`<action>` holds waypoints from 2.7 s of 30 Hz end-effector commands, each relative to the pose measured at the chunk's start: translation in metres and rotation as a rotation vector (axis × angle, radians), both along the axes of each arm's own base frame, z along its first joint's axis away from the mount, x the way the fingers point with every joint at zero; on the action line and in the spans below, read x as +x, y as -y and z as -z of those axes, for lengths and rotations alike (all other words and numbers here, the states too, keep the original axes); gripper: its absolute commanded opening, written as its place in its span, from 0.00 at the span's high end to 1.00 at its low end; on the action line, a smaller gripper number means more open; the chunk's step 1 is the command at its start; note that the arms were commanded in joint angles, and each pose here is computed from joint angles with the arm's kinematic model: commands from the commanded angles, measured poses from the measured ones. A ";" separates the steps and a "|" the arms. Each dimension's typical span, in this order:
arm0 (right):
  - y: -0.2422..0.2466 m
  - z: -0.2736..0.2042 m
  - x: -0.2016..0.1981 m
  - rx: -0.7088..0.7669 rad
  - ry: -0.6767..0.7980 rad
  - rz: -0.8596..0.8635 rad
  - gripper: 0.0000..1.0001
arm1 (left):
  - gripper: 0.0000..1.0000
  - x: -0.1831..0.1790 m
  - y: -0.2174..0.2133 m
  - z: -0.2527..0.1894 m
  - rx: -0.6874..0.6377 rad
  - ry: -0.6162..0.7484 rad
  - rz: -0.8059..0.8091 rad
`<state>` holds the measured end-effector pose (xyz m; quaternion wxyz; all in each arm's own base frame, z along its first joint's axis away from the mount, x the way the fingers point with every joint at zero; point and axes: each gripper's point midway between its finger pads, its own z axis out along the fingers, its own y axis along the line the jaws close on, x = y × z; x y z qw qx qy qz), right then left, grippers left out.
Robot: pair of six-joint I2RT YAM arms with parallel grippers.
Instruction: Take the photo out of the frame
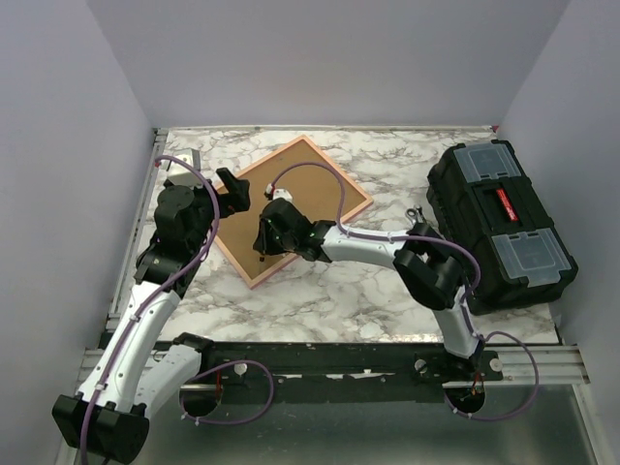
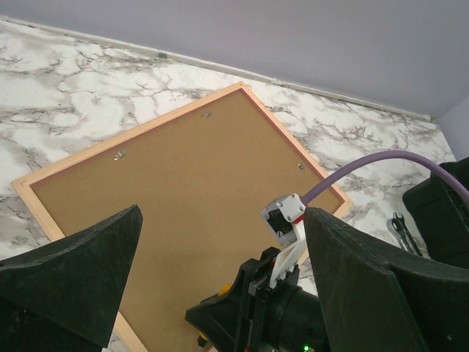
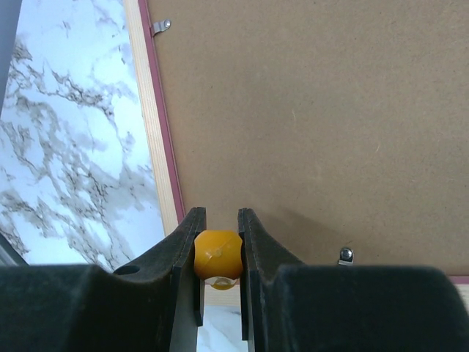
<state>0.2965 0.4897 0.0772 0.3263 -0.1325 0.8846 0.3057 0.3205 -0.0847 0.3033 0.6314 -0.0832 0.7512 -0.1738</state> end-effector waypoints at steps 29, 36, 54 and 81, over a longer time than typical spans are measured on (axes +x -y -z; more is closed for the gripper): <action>0.280 0.012 -0.095 -0.501 0.013 0.350 0.99 | 0.05 0.003 0.012 0.002 -0.029 -0.037 0.056; 0.298 -0.058 -0.038 -0.400 0.140 0.510 0.99 | 0.05 0.003 0.012 0.004 -0.028 -0.041 0.056; 0.380 -0.028 0.148 -0.456 0.154 0.871 0.99 | 0.05 0.005 0.013 0.005 -0.022 -0.050 0.060; 0.304 -0.069 0.200 -0.491 0.314 0.721 0.99 | 0.04 0.005 0.015 0.003 -0.027 -0.048 0.068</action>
